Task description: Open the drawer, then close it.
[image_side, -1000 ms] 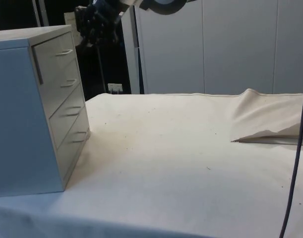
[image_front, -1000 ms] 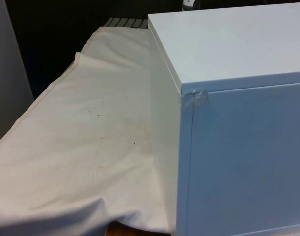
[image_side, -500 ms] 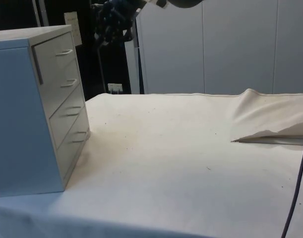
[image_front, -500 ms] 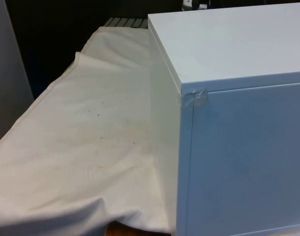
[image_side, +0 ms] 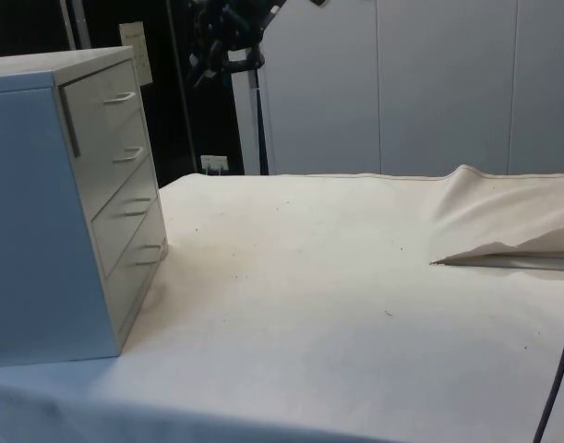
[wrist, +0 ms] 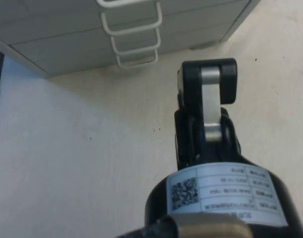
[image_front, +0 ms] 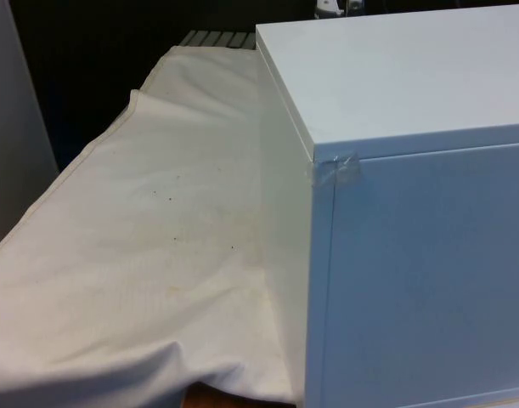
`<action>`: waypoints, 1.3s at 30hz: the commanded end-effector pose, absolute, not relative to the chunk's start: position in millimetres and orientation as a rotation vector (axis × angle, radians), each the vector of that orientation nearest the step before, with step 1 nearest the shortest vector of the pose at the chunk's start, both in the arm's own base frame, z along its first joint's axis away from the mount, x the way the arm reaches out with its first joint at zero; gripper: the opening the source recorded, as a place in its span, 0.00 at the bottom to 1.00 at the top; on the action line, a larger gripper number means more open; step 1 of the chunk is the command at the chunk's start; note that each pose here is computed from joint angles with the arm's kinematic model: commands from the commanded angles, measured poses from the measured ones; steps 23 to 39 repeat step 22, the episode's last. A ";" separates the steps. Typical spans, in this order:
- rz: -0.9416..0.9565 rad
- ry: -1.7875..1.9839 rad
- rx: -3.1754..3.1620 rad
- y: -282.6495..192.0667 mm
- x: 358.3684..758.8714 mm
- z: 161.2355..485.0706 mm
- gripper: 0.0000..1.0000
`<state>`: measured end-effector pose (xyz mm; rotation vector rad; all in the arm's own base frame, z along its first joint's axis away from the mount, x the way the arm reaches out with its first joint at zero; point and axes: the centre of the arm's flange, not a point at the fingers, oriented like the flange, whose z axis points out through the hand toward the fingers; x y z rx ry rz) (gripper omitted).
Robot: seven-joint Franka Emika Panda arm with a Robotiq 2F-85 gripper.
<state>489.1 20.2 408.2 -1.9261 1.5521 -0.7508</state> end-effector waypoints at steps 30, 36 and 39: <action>-0.756 1.556 -1.923 18.9 491.0 407.1 0.96; -0.756 1.556 -1.923 18.9 491.0 407.1 0.96; -0.756 1.556 -1.923 18.9 491.0 407.1 0.96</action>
